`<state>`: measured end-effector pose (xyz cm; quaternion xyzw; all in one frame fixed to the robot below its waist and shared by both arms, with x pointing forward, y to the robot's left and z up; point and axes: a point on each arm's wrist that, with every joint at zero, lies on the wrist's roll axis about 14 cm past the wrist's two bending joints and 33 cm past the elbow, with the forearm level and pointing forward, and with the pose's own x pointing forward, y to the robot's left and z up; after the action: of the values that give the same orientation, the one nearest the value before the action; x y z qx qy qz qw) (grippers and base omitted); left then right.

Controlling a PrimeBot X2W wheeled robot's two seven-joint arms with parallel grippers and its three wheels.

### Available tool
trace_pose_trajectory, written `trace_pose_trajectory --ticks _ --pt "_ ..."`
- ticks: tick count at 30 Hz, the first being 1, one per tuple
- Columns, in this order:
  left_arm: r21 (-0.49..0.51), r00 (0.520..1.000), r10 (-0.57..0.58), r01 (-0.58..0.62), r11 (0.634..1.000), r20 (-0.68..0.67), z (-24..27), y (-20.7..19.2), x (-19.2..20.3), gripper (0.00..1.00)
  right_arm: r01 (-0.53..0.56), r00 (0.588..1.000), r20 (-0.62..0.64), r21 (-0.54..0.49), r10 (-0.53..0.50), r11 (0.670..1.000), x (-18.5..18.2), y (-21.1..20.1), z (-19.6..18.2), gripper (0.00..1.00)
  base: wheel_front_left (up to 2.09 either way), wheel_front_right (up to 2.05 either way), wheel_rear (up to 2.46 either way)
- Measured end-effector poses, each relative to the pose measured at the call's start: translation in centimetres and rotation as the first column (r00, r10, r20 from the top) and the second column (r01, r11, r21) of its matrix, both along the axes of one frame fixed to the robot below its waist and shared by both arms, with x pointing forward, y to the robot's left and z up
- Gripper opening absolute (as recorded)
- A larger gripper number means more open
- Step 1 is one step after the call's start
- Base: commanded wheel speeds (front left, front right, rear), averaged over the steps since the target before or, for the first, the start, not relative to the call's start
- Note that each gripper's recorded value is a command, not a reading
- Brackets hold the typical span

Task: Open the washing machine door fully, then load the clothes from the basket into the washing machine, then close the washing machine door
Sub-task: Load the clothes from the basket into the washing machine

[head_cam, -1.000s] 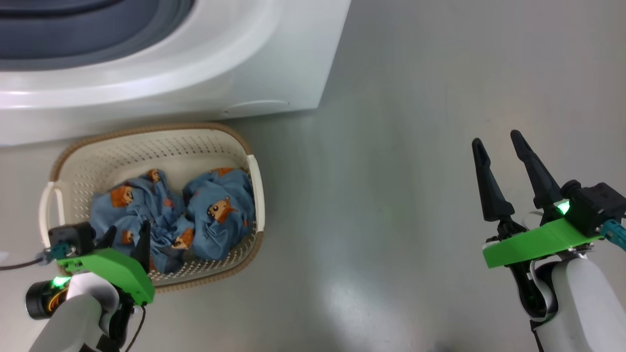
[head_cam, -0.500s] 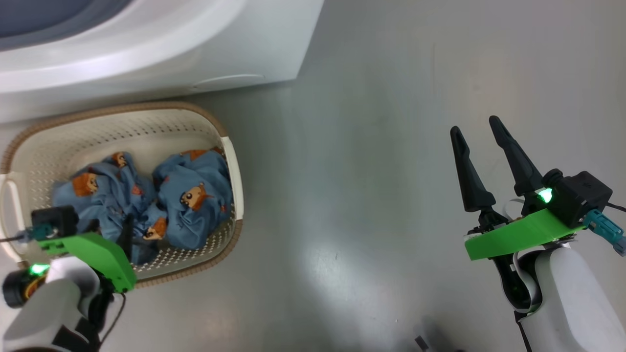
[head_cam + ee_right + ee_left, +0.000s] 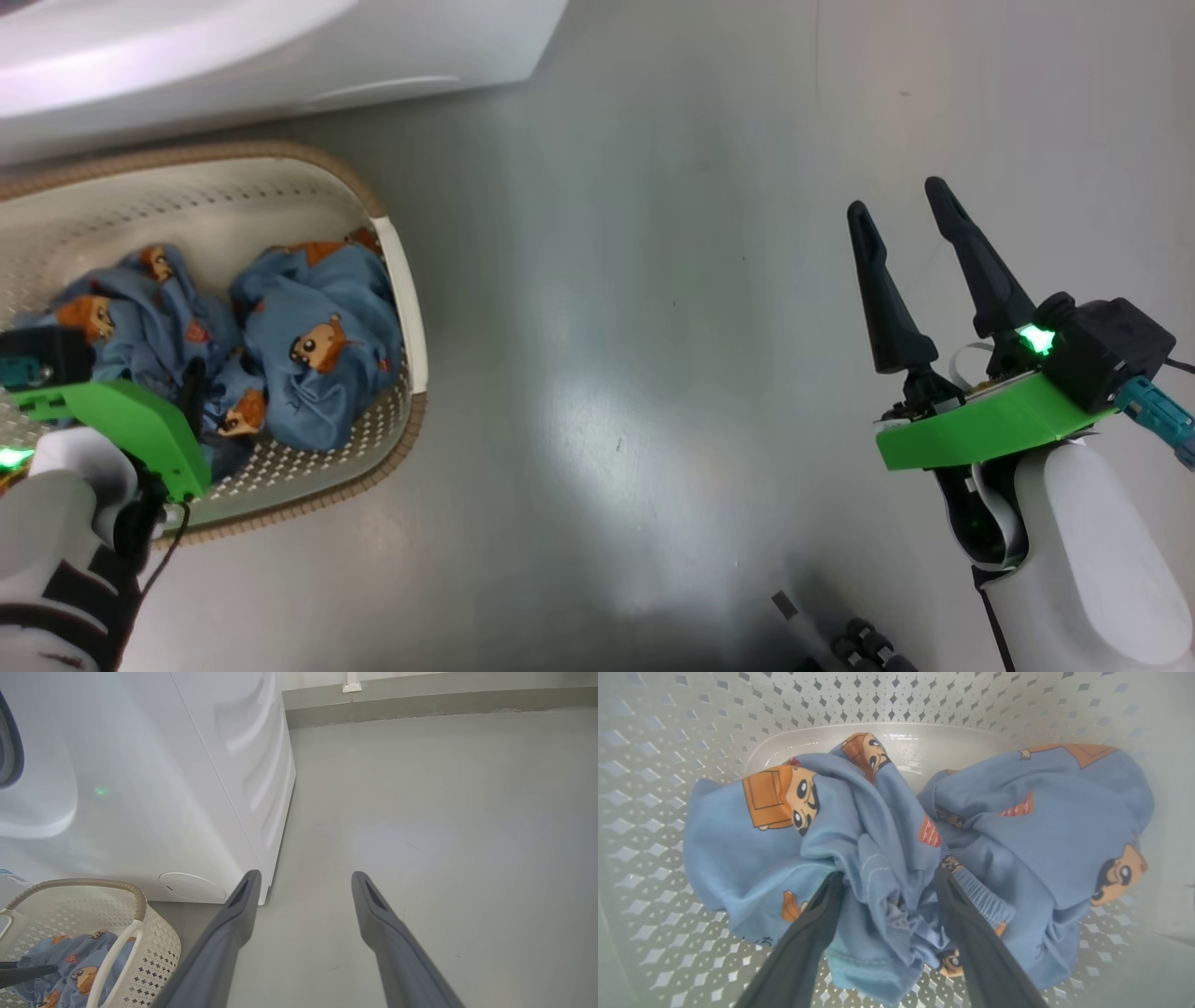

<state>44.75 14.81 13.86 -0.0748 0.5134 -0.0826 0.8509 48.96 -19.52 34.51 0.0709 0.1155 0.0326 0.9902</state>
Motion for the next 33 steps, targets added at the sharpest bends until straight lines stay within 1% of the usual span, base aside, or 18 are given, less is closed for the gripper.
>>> trace_pose_trajectory --ticks 11,12,14,15,21,26,33 --pt "0.001 0.996 -0.037 0.038 0.999 -0.077 -2.6 -0.9 0.0 1.0 -0.007 1.0 -0.009 -0.004 0.007 1.0 0.6 0.1 -1.1 1.0 0.0 0.0 0.0" --pt "0.003 0.996 -0.04 0.041 0.999 -0.084 -2.7 -0.9 0.0 0.79 -0.008 1.0 -0.01 -0.004 0.007 1.0 0.6 0.2 -1.2 1.0 0.0 0.0 0.0" --pt "0.003 0.995 -0.044 0.044 0.999 -0.094 -2.8 -0.9 -0.1 0.16 -0.009 1.0 -0.009 -0.005 0.009 1.0 0.6 0.2 -1.1 1.0 0.0 0.0 0.0" --pt "0.002 0.995 -0.04 0.04 0.999 -0.094 -2.8 -0.9 -0.1 0.0 -0.01 1.0 -0.008 -0.006 0.01 1.0 0.6 0.2 -1.0 1.0 0.0 0.0 0.0" --pt "0.004 0.999 -0.014 0.014 1.0 -0.053 -1.9 -0.6 0.6 0.0 0.0 1.0 0.015 -0.005 0.0 1.0 0.8 0.0 -0.1 1.0 0.0 0.0 0.0" --pt "-0.012 0.999 0.022 -0.022 1.0 0.035 0.1 -0.7 1.7 0.0 0.006 0.999 0.047 0.001 -0.006 1.0 1.1 0.0 1.3 1.0 0.0 0.0 0.0" --pt "-0.03 0.989 0.088 -0.085 0.996 0.121 3.5 -0.1 1.1 0.0 0.005 0.997 0.079 0.014 -0.006 1.0 0.3 0.3 3.5 1.0 0.0 0.0 0.0"
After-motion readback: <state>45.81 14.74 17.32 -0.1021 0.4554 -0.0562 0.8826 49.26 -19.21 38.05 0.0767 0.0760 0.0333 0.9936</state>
